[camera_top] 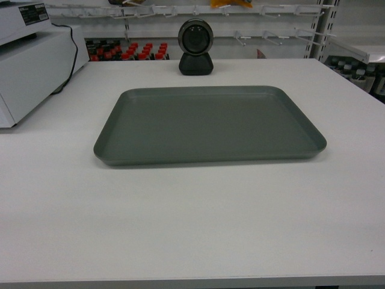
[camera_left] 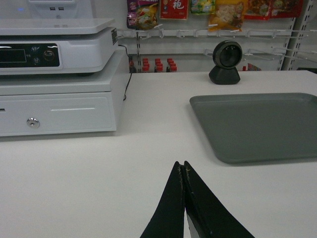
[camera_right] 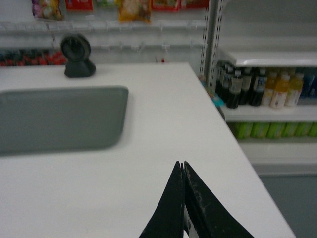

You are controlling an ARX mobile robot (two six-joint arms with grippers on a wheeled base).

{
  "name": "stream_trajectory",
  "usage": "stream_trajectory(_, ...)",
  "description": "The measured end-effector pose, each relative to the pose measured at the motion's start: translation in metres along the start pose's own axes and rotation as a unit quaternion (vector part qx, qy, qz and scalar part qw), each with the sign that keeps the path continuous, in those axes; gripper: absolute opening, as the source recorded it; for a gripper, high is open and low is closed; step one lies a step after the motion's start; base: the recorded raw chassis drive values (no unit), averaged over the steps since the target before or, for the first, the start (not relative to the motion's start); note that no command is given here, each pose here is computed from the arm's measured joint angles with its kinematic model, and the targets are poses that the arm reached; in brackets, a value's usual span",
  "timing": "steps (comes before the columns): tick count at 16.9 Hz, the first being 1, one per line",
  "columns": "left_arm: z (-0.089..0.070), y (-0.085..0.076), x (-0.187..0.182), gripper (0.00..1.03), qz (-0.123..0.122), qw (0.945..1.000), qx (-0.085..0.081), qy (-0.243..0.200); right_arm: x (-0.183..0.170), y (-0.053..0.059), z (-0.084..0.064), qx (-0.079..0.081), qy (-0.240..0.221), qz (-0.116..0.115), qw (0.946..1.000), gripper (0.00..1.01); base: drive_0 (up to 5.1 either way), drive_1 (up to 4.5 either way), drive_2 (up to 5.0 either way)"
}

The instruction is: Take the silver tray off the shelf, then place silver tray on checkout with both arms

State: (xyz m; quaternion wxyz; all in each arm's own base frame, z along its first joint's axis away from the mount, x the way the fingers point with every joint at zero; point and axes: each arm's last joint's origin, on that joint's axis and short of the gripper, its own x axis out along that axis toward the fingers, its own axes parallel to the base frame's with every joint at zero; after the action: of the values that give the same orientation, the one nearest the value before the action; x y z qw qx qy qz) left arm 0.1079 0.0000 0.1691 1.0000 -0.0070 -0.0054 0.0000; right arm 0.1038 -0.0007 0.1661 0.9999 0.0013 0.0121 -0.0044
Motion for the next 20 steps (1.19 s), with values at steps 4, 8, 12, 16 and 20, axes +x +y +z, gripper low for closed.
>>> stream_trajectory(4,-0.0025,0.0,-0.0103,0.02,0.0,1.0,0.0,0.005,-0.0065,0.0001,0.0004,0.0,-0.012,0.001,0.9999,0.02,0.0,0.0,0.0)
stream_trajectory(8,-0.0035,0.0,-0.0102,0.02,0.0,1.0,0.0,0.008,-0.0066,0.0001,0.0009,0.0,-0.015,0.002,0.9999,0.02,0.0,0.0,0.0)
stream_trajectory(12,-0.0035,0.0,-0.0102,0.34,0.0,1.0,0.0,0.008,-0.0066,0.0001,0.0009,0.0,-0.015,0.002,0.9999,0.34,0.0,0.0,0.0)
stream_trajectory(16,-0.0035,0.0,-0.0102,0.88,0.0,1.0,0.0,0.008,-0.0066,0.0001,0.0009,0.0,-0.015,0.002,0.9999,0.89,0.0,0.0,0.0)
stream_trajectory(20,-0.0035,0.0,-0.0102,0.98,0.0,1.0,0.0,0.008,-0.0066,0.0001,0.0009,0.0,-0.015,0.002,0.9999,0.98,0.0,0.0,0.0)
